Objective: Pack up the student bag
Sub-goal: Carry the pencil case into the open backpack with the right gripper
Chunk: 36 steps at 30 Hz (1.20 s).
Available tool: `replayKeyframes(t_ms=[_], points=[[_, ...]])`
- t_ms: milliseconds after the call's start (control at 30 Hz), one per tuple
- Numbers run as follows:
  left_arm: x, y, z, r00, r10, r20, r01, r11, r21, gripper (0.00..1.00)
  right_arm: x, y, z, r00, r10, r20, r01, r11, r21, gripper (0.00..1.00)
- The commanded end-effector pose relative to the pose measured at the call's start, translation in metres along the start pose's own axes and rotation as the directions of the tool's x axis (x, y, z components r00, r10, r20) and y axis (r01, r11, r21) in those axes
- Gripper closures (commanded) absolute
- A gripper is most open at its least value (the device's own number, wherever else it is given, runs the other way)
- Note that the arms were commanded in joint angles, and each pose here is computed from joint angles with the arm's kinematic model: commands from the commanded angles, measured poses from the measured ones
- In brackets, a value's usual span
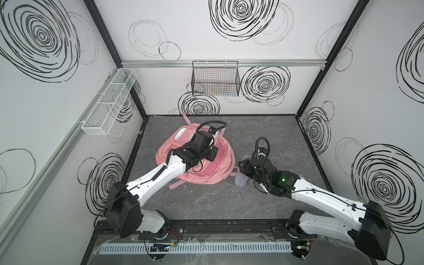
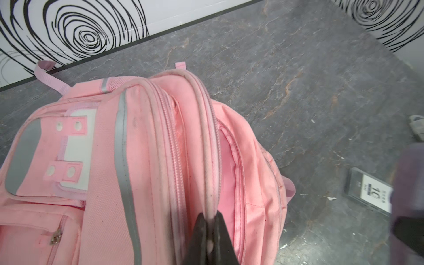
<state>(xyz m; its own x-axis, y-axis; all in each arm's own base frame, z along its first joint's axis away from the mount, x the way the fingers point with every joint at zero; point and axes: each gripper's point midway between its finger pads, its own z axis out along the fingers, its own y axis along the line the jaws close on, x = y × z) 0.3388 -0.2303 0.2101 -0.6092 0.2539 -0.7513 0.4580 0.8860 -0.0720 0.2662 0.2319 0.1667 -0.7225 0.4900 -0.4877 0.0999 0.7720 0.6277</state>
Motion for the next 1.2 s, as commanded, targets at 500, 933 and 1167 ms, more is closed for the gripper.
replayKeyframes(t_ms=[500,933,1167], points=[[-0.081,-0.024,-0.073,0.958,-0.116,0.262,0.049,0.968,0.248,1.00,0.013,0.091,0.117,0.974,0.172,-0.149,-0.204,0.949,-0.241,0.55],[-0.100,-0.018,-0.086,0.945,-0.154,0.289,0.072,0.958,0.276,1.00,0.015,0.132,0.178,0.942,0.223,-0.252,-0.295,0.906,-0.302,0.29],[-0.103,-0.009,-0.089,0.938,-0.162,0.306,0.082,0.962,0.259,1.00,-0.006,0.112,0.157,0.959,0.234,-0.160,-0.271,0.923,-0.273,0.01]])
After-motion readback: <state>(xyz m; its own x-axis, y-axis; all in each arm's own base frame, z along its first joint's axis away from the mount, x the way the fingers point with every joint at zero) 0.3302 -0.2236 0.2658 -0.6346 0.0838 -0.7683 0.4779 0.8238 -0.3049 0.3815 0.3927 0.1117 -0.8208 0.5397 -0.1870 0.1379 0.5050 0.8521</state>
